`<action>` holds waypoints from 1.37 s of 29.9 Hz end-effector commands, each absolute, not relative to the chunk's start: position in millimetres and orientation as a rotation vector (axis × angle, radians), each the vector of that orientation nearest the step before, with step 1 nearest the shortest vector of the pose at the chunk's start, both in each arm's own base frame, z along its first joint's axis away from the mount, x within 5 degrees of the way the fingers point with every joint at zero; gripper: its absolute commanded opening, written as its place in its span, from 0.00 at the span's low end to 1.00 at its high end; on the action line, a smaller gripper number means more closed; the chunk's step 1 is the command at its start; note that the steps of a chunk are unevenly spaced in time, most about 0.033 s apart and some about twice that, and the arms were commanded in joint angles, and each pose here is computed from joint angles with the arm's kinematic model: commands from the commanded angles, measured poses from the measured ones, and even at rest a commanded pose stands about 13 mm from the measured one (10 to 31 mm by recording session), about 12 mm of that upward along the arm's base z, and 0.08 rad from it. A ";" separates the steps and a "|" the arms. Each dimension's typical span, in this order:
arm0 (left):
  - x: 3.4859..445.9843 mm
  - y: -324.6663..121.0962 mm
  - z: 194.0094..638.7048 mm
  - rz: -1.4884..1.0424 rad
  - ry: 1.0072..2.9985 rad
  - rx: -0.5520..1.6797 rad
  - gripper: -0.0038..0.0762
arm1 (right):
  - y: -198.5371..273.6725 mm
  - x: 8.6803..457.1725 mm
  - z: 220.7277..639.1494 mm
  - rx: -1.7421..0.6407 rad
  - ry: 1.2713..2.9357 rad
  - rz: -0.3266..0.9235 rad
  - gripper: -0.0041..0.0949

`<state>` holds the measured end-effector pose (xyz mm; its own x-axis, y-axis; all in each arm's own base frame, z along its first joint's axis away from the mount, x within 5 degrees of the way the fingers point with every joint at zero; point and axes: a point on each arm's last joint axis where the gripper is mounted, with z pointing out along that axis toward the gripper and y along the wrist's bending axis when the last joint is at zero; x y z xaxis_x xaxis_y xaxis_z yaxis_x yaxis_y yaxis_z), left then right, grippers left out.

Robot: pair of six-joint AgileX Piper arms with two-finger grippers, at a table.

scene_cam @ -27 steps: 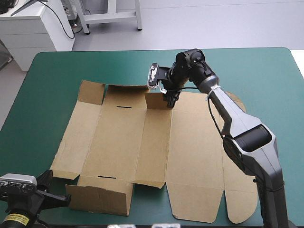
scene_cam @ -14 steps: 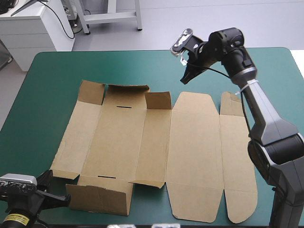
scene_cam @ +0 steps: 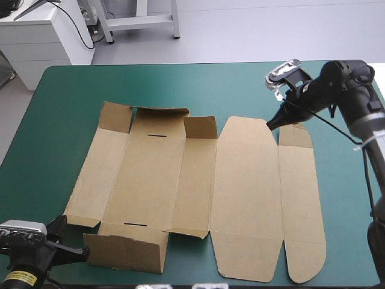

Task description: Fold the box

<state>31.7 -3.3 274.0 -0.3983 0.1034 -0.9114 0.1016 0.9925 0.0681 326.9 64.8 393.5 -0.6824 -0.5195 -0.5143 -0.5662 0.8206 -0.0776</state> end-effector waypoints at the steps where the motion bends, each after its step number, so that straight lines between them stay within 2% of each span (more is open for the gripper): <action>1: 35.0 -4.1 286.6 -0.014 1.906 0.131 0.04 | 48.5 294.9 412.4 -0.680 2.377 0.102 0.02; 5: 35.0 -4.1 286.6 -0.017 1.906 0.127 0.04 | 36.5 265.0 407.3 -0.583 2.355 0.090 0.02; 12: 35.0 -4.1 286.6 -0.017 1.906 0.127 0.04 | 27.5 198.4 396.8 -0.494 2.194 0.040 0.02; 24: 35.5 -4.2 288.1 -0.030 1.889 0.109 0.04 | 20.7 108.7 368.4 -0.395 2.057 0.055 0.02; 32: 34.6 -5.2 297.0 -0.051 1.860 0.101 0.04 | 17.6 67.6 333.5 -0.346 2.007 0.072 0.02; 41: 57.2 -0.6 345.7 0.056 1.963 0.131 0.04 | 16.1 45.8 325.7 -0.325 1.941 0.076 0.02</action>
